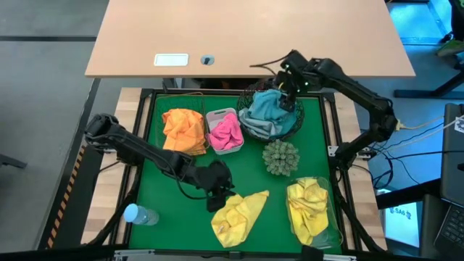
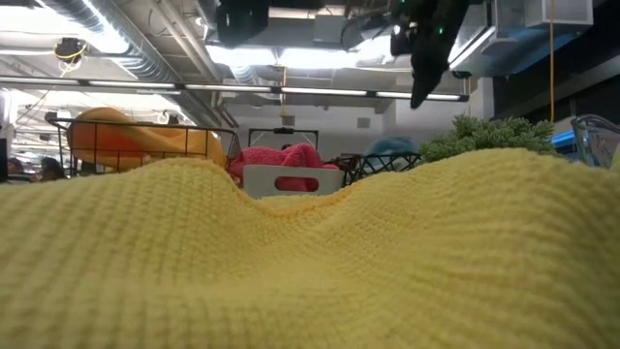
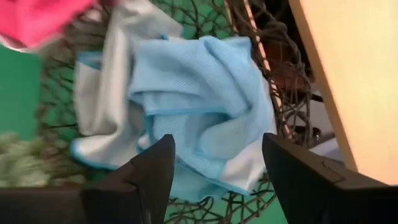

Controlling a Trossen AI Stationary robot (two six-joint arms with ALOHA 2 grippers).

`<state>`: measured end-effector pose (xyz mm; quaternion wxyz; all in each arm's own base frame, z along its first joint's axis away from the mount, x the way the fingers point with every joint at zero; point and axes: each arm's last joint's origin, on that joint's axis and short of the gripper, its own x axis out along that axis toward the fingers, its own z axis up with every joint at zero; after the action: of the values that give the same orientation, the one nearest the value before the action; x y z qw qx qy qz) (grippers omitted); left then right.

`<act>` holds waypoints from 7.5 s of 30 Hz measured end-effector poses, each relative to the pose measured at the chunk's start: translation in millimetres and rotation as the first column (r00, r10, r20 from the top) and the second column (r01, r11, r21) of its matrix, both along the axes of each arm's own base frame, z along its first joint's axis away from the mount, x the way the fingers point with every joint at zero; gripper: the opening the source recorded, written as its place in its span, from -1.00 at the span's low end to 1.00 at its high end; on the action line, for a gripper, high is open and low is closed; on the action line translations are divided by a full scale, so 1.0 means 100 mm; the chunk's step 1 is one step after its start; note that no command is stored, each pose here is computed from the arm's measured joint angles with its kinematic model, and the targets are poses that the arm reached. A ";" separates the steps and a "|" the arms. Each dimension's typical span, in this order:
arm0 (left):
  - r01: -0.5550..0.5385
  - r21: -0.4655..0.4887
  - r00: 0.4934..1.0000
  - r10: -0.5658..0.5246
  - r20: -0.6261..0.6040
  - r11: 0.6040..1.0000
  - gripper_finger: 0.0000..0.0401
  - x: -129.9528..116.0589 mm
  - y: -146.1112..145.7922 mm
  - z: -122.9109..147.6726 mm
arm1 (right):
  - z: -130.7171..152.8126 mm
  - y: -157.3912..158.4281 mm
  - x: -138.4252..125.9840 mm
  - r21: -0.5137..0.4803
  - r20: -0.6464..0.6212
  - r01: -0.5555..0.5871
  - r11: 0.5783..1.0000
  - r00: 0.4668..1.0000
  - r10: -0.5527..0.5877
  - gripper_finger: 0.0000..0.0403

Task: Sort microfiber towel by color & place in baskets
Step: Put the yellow microfiber towel into the transparent bin

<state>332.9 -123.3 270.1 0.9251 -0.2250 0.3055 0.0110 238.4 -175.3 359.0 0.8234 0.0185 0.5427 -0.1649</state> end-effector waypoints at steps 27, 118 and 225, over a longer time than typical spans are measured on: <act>0.125 0.029 0.978 -0.118 -0.170 0.992 -0.34 0.24 -0.48 -0.92 | 0.37 1.32 0.28 0.283 0.134 -0.370 0.885 0.929 0.345 0.18; -0.171 0.090 0.938 0.133 0.321 0.981 -1.00 0.54 -0.09 -0.36 | -0.73 3.06 0.30 -0.083 0.486 -0.549 0.832 0.707 0.514 0.18; -0.110 0.229 0.881 -0.011 0.473 0.967 -0.52 0.55 -0.12 -0.15 | -1.09 3.73 -0.77 0.657 -0.146 -0.191 0.729 0.917 0.372 -0.20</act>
<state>388.2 -135.0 254.7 0.9917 -0.1109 0.0622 0.0181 161.7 197.2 250.1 0.7034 0.1875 0.6683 0.1534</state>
